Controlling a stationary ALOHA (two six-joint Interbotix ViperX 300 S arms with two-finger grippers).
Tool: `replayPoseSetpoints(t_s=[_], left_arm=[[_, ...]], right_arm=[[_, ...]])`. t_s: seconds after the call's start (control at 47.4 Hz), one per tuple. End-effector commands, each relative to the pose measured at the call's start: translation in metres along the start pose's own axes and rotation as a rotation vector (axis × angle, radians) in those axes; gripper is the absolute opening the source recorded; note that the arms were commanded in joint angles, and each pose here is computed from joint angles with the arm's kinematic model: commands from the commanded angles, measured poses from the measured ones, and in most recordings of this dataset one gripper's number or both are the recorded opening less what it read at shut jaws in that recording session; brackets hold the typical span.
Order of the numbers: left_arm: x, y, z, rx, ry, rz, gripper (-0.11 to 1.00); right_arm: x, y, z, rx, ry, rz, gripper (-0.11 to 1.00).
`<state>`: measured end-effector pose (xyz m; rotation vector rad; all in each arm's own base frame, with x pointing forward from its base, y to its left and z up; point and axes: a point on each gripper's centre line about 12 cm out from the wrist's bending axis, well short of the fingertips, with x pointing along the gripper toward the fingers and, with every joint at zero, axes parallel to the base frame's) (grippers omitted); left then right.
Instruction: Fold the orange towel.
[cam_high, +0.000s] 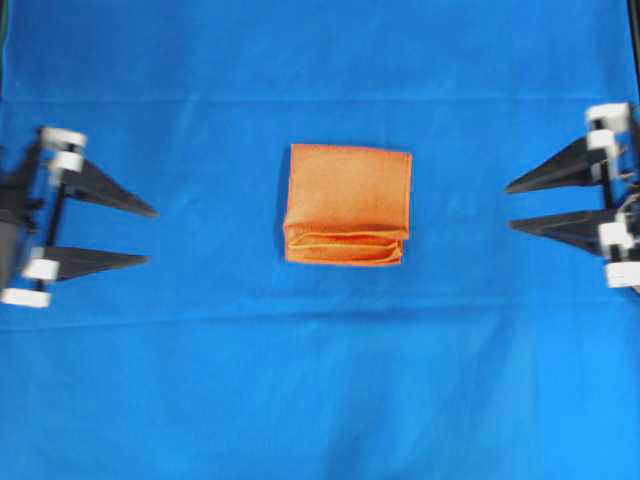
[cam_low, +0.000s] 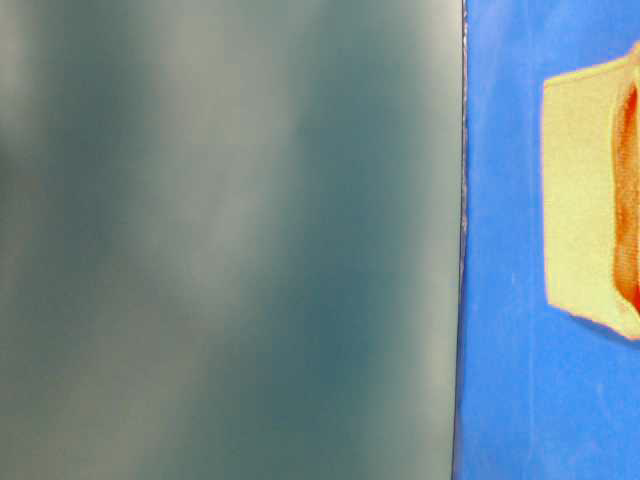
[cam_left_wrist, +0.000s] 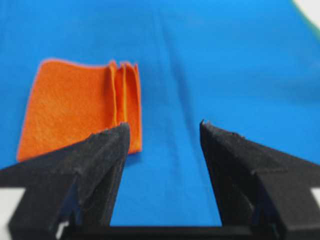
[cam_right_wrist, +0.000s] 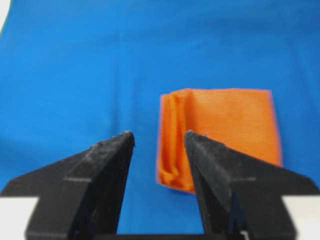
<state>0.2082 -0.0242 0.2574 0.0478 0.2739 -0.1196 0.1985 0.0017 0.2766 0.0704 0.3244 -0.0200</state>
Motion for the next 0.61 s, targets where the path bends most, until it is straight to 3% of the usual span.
replayPoseSetpoints(t_s=[0.0,0.105,0.316,0.464,0.591], left_arm=[[-0.018,0.003,0.005,-0.001,-0.044,0.015,0.52],[-0.034,0.007,-0.004,-0.008,-0.054,0.043,0.52],[-0.054,0.015,-0.031,-0.021,-0.067,0.105,0.52],[-0.056,0.016,-0.049,-0.028,-0.060,0.124,0.52],[-0.057,0.016,-0.049,-0.026,-0.066,0.124,0.52]], right_arm=[[-0.013,-0.004,0.005,-0.018,-0.029,-0.023,0.52],[-0.022,-0.010,-0.004,-0.017,-0.035,-0.052,0.52],[-0.027,-0.022,-0.043,0.016,-0.031,-0.105,0.52],[-0.023,-0.024,-0.060,0.033,-0.048,-0.106,0.52],[-0.020,-0.024,-0.063,0.035,-0.049,-0.099,0.52]])
